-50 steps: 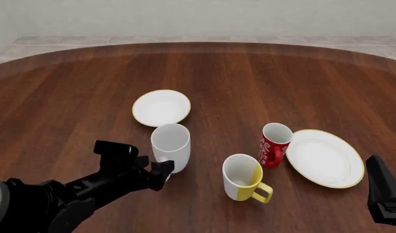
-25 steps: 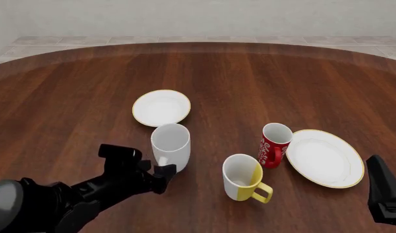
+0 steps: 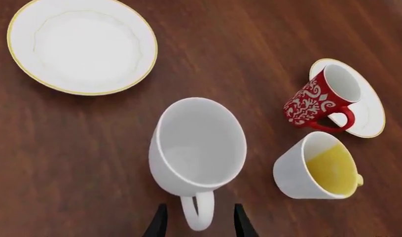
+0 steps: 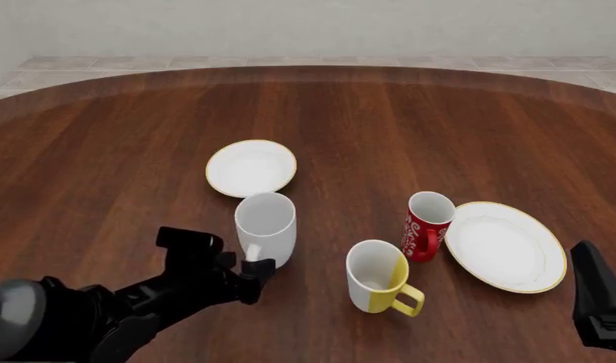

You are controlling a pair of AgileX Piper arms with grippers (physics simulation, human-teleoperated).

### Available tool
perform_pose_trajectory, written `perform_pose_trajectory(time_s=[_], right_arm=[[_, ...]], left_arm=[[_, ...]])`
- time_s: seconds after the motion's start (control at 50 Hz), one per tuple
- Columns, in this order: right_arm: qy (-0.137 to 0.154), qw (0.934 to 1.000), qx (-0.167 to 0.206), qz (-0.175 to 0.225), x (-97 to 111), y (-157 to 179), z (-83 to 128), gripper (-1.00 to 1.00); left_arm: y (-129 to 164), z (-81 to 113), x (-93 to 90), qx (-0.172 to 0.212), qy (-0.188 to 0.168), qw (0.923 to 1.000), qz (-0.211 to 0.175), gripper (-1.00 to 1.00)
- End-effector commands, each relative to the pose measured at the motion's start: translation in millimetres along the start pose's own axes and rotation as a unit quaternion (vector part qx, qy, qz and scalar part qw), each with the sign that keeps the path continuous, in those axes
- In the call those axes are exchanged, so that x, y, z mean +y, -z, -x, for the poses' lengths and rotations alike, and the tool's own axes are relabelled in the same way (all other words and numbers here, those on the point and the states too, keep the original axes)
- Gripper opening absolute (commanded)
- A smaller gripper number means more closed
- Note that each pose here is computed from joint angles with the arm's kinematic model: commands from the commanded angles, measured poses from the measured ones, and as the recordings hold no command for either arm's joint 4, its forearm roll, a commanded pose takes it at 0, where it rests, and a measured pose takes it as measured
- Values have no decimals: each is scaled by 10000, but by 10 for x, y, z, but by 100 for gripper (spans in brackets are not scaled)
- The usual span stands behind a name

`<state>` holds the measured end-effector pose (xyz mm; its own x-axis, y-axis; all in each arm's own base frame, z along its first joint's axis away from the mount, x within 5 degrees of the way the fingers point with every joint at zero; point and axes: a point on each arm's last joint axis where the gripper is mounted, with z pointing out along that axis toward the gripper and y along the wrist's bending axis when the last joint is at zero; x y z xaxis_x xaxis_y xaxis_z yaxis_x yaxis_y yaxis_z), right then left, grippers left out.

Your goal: Put the white mug on the left plate.

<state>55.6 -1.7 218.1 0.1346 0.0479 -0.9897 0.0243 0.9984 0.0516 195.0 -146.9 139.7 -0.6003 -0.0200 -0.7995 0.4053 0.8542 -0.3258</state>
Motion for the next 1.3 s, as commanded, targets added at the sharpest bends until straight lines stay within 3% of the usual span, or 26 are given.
perform_pose_trajectory(time_s=[0.02,0.1,0.12,0.4,0.66,0.86,1.12,1.3], right_arm=[[-6,10000,-9,-7,-1,0,1,100],[-8,10000,-9,-8,-1,0,1,100],[-7,10000,-9,-7,-1,0,1,100],[-6,10000,-1,2,0,0,0,100],[-2,10000,12,17,2,0,-2,100],[12,10000,12,9,1,0,-2,100],[126,9998,-99,-86,-9,0,17,100],[165,9998,-102,-59,-6,0,18,100]], left_arm=[[-18,4,-4,4,-14,10000,-2,100],[-13,-2,4,9,-7,10000,9,100],[-7,-5,2,2,-9,10000,1,-100],[124,11,96,-53,-250,9995,164,-100],[101,39,143,238,-544,9976,357,-100],[225,155,95,198,-724,9966,342,-100],[429,267,177,44,-833,9950,551,-100],[617,455,167,-160,-1070,9920,649,-100]])
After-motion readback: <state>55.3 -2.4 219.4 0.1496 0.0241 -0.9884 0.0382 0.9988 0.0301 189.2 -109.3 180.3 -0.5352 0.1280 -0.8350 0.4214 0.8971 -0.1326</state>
